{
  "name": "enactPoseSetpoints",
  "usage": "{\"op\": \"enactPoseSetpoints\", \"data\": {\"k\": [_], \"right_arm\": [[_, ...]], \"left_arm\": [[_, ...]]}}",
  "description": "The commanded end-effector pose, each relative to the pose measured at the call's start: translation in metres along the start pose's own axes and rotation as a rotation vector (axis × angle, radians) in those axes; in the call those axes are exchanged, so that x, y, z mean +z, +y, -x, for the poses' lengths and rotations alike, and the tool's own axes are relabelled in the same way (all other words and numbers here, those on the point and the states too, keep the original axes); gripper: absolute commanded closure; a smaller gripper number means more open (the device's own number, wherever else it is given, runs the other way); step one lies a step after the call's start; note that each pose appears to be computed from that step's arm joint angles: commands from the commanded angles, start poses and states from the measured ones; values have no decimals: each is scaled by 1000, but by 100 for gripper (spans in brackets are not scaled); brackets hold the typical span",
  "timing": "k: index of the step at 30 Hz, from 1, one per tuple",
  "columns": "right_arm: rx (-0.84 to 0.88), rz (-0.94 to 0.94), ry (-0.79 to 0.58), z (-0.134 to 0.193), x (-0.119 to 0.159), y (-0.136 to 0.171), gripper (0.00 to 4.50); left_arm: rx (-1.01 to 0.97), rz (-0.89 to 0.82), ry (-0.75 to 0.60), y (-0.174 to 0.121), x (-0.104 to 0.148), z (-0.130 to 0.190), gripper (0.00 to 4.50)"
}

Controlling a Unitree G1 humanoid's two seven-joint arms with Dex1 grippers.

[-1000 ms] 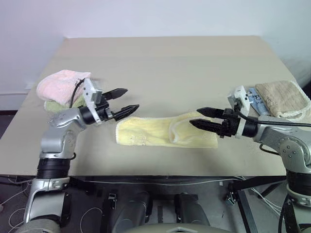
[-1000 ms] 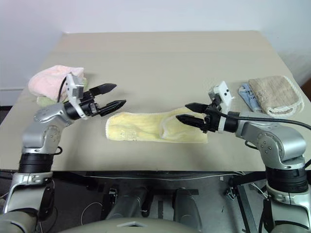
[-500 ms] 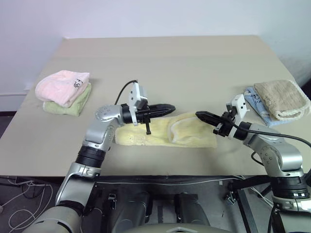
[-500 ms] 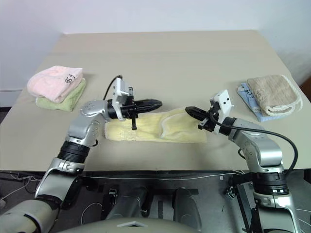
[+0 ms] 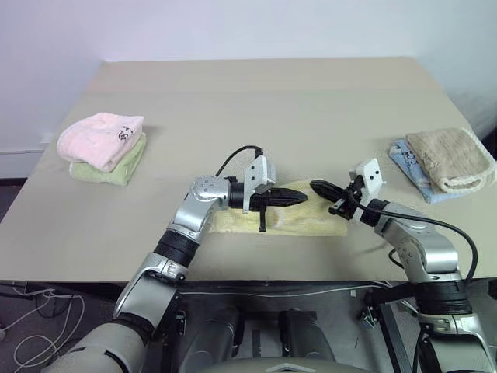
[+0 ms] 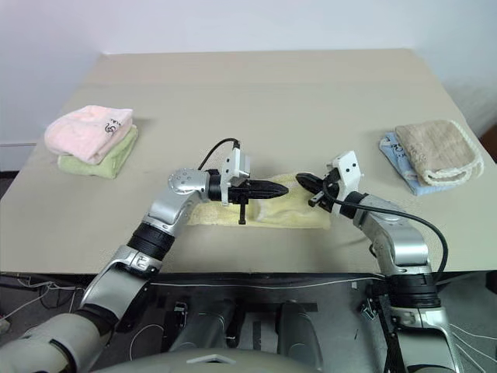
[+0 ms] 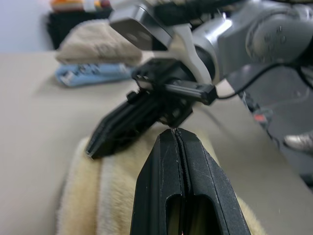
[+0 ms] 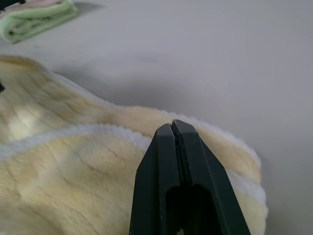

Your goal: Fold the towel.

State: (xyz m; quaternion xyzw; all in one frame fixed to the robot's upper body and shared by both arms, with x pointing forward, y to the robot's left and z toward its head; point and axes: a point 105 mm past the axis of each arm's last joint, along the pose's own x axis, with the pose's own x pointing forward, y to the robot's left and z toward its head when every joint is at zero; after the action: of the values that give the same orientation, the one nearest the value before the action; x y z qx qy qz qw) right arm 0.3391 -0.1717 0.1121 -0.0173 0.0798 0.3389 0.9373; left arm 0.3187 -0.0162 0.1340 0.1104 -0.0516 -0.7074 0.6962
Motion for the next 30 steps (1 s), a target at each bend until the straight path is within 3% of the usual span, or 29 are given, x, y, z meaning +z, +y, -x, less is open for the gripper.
{"op": "enactPoseSetpoints", "data": {"k": [1,11,21,25,30], "right_arm": [[-1,34,18,-4,-8,5,450],[-24,49,68,-17,-33,11,450],[-22,79,74,-22,-30,8,450],[3,61,41,-20,-22,9,450],[103,-33,-60,-8,10,15,450]], "left_arm": [[-38,-28,43,-7,-7,-1,447],[17,49,186,-11,-41,25,447],[42,101,203,-15,-52,24,447],[107,183,85,-2,-32,27,447],[150,151,20,12,-1,43,447]]}}
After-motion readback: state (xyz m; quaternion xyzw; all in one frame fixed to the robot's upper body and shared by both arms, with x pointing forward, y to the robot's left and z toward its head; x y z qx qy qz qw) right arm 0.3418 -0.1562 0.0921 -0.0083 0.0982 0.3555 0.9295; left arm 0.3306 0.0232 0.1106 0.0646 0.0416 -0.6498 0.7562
